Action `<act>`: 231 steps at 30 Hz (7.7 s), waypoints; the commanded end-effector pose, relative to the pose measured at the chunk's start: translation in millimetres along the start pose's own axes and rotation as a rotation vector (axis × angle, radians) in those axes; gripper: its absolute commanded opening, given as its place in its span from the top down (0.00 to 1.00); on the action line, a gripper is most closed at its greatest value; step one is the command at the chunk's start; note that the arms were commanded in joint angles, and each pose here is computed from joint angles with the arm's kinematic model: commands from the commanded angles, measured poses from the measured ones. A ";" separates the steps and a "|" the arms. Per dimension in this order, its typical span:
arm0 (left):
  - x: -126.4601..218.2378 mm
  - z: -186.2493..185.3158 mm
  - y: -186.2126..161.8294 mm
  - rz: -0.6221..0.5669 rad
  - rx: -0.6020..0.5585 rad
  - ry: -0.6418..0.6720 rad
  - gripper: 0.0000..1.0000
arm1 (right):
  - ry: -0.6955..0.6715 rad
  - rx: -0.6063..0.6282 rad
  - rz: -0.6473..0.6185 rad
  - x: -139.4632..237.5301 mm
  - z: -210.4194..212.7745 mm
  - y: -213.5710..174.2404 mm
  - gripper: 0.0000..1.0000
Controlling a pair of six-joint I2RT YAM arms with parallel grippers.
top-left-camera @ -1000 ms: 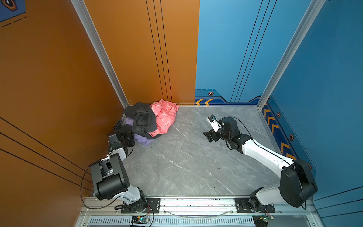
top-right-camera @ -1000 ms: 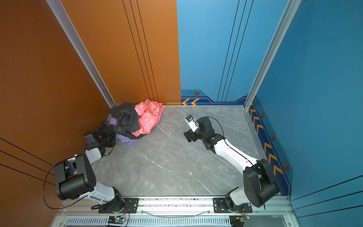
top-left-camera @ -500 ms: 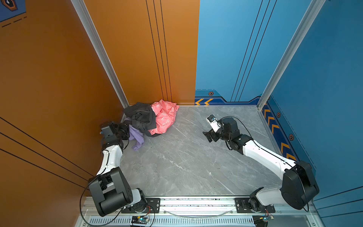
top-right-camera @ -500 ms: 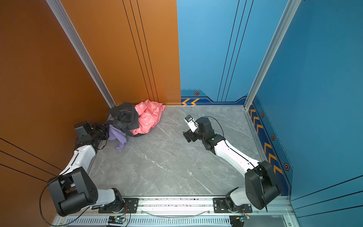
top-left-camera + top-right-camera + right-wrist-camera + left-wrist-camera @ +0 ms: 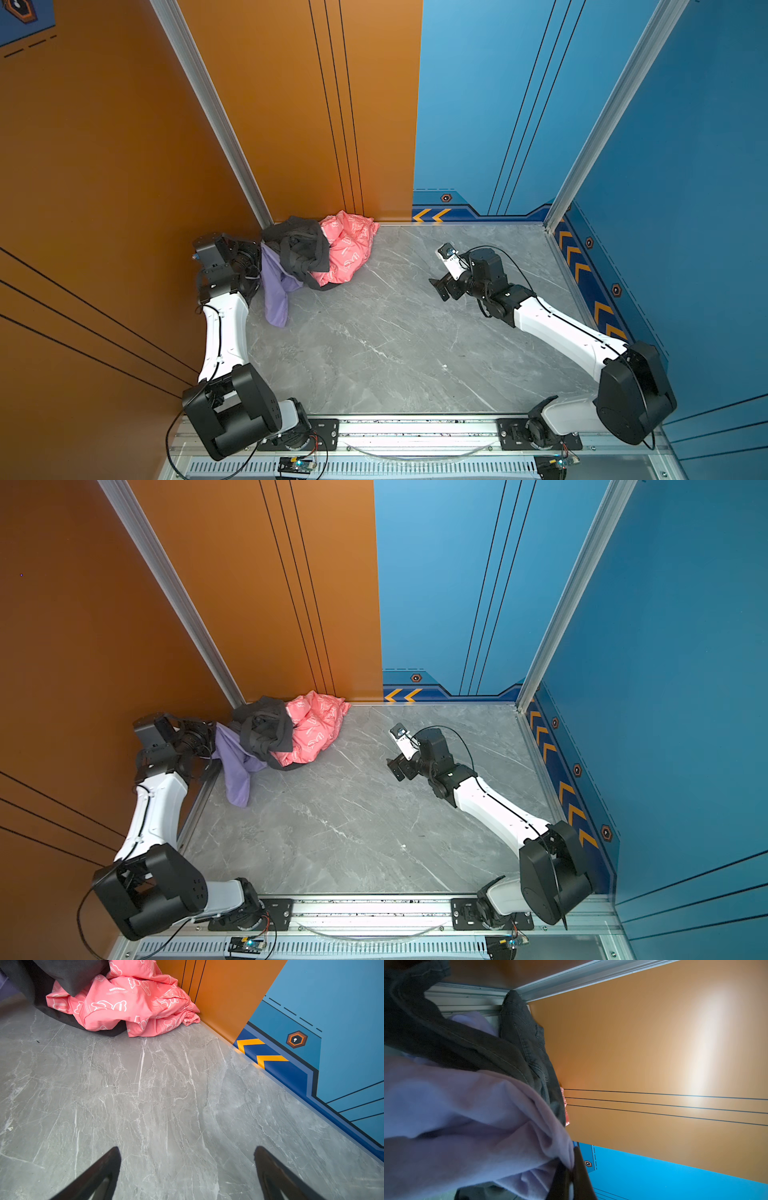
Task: Pick out a specific cloth from the pile
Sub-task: 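Grasp the lavender shirt with the left gripper and lift it out of the pile, then swing the lavender shirt with the left gripper toward the open floor and release it, then lower the right gripper onto the lavender shirt and grasp its edge, then lift the lavender shirt with the right gripper and carry it toward the far corner, then lower the lavender shirt onto the floor and open the right gripper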
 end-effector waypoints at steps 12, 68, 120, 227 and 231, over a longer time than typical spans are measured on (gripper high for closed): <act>55.2 -121.0 17.4 -0.117 -0.317 -0.234 1.00 | -0.013 0.028 -0.010 -0.9 0.0 5.5 0.00; 20.6 -107.7 -416.7 0.807 -1.406 -0.128 0.00 | -0.374 -0.663 -0.129 65.4 -144.8 16.0 0.00; 76.6 -16.7 -258.8 0.443 -1.160 0.083 0.02 | 0.044 -0.403 0.646 -122.1 35.7 -59.8 0.89; 76.5 -35.2 -264.7 0.295 -1.167 -0.013 0.02 | -0.952 -1.391 0.223 144.2 -235.7 -190.0 0.32; 75.5 -34.6 -264.4 0.291 -1.165 -0.014 0.02 | -0.861 -1.343 0.085 128.0 -251.0 -145.9 0.25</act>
Point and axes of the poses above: each gripper's point midway between its finger pads, its own x axis back along the fingers, its own z axis along the line the jaws close on, y = z × x, the point moved 3 cm from there along x, back along the fingers, and after that the axes turned 1 degree about -x, right-handed, at the moved point
